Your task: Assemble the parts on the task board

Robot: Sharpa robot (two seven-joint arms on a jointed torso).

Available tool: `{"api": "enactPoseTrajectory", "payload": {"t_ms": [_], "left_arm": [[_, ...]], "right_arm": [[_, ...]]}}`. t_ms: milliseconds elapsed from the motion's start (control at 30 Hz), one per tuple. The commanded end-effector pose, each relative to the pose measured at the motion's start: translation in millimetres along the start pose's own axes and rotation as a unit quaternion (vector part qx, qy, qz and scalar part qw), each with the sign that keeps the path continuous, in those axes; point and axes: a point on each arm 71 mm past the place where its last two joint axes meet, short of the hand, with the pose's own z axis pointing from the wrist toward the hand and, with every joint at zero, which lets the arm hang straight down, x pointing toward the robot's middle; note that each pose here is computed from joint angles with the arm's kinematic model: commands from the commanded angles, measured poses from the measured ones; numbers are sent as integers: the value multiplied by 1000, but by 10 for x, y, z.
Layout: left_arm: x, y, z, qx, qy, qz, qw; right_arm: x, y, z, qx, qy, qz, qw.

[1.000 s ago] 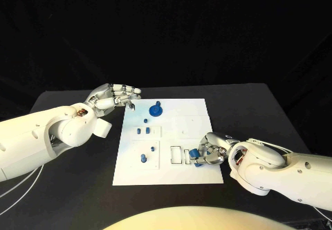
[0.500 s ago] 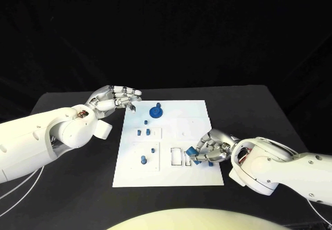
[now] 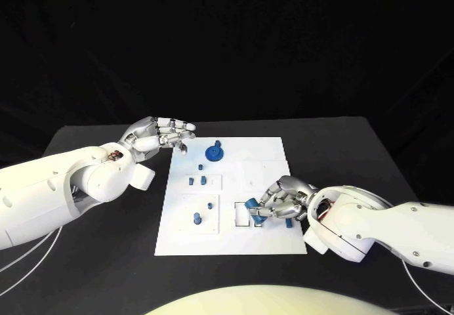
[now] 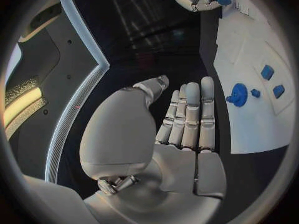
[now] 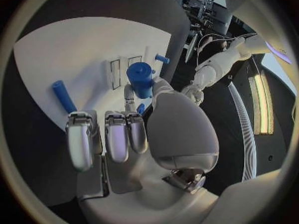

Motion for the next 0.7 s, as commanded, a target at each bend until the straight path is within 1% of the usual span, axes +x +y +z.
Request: {"api": "enactPoseTrajectory", "payload": {"t_ms": [33,167,333,467,700], "left_arm": [[34,1,7,1,11,-7,1000],[39,2,9,0,13,-8,1000],[38,3,7,-1,13,-8,1000],[36,3,5,-1,13,-8,1000],[36,2,0,-1,13,-8,1000]], "right_arm": [[49,13,60,6,13,4,1000],[91,35,160,8,4,-9,1000],[102,50,242,2,-6,-32,999],[130,59,280,-1,-2,-51,999],[169,58,305,-1,5,-64,998]]}}
